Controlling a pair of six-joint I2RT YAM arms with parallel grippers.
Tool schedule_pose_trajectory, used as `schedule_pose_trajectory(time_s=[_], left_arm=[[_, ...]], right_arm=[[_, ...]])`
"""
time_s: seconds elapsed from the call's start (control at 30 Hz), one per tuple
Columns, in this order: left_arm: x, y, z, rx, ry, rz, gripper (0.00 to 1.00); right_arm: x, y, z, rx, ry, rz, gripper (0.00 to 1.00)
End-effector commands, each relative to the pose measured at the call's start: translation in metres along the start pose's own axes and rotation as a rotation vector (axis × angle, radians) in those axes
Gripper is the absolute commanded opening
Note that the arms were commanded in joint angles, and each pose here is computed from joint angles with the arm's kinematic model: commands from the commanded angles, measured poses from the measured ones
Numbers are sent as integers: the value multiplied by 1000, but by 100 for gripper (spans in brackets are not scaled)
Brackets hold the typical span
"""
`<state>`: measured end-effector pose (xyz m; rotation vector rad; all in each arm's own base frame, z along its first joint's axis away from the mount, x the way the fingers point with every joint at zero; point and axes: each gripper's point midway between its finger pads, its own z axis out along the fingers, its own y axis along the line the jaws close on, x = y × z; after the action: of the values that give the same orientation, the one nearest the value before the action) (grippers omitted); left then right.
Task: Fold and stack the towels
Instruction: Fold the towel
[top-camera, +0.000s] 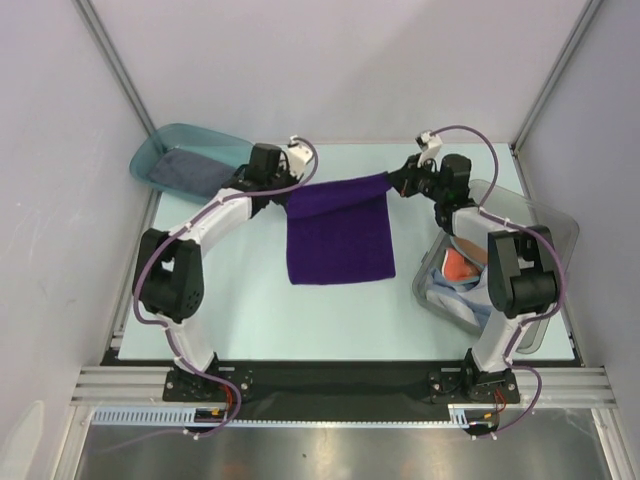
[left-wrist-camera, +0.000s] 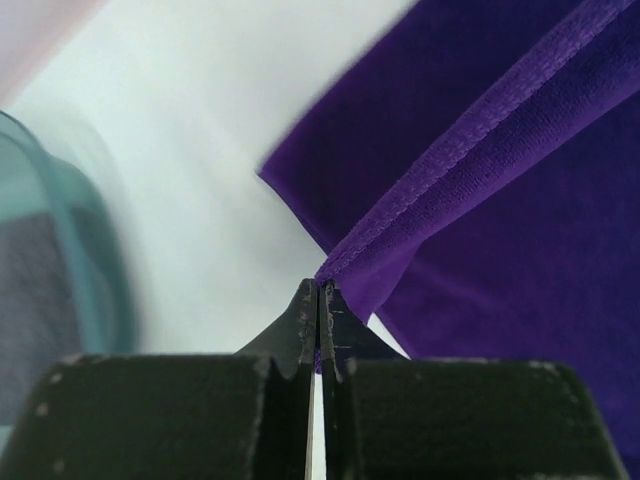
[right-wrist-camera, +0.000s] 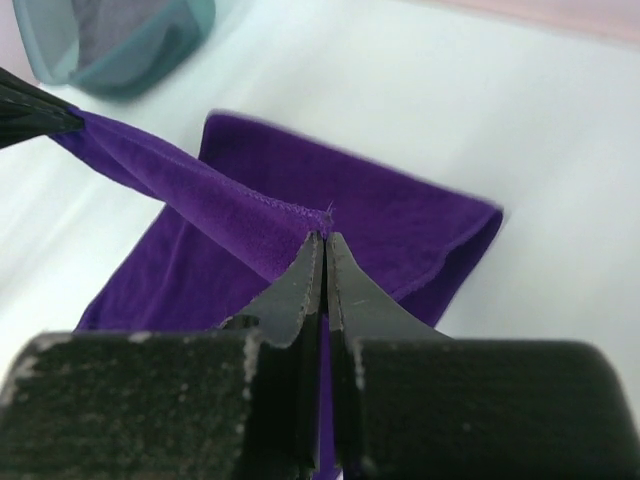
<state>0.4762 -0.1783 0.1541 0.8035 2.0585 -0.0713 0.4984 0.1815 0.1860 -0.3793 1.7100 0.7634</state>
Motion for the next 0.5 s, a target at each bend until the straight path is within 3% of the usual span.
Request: schedule_pose_trajectory(time_s=[0.0,0.2,0.47], left_arm=[[3,-10,-19,-14,6,22,0],[26,-26,-34,-36,50,51,0],[36,-47,-58,-10,51,61,0]], right_arm=[[-7,14,-17,38,4,-23,0],[34,32,-36,53,125,38,0],[45,33,-66,137,207,26,0]])
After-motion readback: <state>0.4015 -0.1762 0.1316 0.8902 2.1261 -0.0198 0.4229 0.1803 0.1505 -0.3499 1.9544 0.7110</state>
